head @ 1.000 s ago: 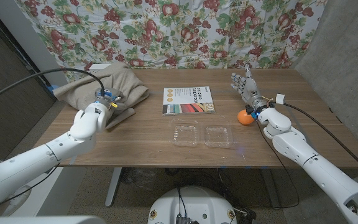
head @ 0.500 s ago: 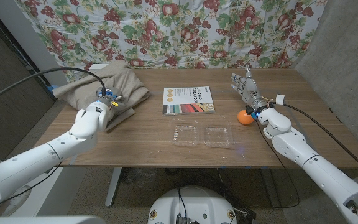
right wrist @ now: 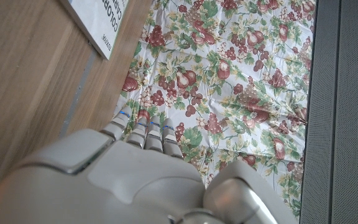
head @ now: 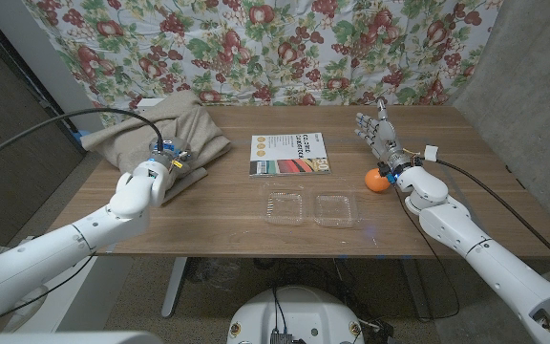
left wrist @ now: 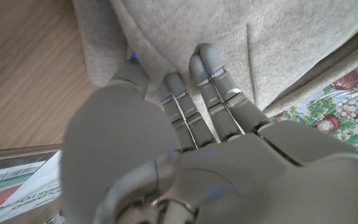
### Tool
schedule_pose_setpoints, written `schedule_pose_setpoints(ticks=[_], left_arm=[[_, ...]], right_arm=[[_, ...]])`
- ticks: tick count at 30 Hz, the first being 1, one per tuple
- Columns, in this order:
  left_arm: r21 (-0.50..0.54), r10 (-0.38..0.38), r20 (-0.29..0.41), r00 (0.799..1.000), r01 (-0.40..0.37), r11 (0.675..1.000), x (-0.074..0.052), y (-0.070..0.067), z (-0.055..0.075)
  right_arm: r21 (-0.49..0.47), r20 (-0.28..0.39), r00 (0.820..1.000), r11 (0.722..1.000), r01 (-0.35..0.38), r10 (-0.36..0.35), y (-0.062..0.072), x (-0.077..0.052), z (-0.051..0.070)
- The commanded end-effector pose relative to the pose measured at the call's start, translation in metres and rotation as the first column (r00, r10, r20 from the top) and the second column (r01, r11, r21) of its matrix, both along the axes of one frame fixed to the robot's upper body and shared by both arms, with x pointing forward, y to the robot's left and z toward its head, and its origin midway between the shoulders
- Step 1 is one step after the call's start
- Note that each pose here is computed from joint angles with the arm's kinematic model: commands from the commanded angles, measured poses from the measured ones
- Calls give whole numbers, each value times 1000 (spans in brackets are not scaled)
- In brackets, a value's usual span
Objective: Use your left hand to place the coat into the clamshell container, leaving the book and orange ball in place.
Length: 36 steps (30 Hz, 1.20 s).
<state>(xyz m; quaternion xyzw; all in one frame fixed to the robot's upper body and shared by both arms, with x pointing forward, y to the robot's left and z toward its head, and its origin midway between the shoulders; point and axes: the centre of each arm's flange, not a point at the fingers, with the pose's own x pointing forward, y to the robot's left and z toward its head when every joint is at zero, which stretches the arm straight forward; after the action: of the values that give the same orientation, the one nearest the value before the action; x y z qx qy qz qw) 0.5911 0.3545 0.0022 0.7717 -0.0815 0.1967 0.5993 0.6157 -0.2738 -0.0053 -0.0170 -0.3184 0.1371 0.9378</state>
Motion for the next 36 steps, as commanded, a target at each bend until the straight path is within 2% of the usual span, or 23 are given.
schedule_pose_setpoints(ticks=[1,21,36], left_arm=[[-2,-14,51,999,14,1000,-4,1,2],[1,-26,61,998,26,1000,-4,-3,3],[-30,-87,66,994,89,996,-3,-4,1]], right_arm=[[-2,5,1000,1000,0,0,0,-3,1],[8,10,1000,1000,6,-6,-4,-7,1],[18,7,1000,1000,9,-9,-6,-8,-1]])
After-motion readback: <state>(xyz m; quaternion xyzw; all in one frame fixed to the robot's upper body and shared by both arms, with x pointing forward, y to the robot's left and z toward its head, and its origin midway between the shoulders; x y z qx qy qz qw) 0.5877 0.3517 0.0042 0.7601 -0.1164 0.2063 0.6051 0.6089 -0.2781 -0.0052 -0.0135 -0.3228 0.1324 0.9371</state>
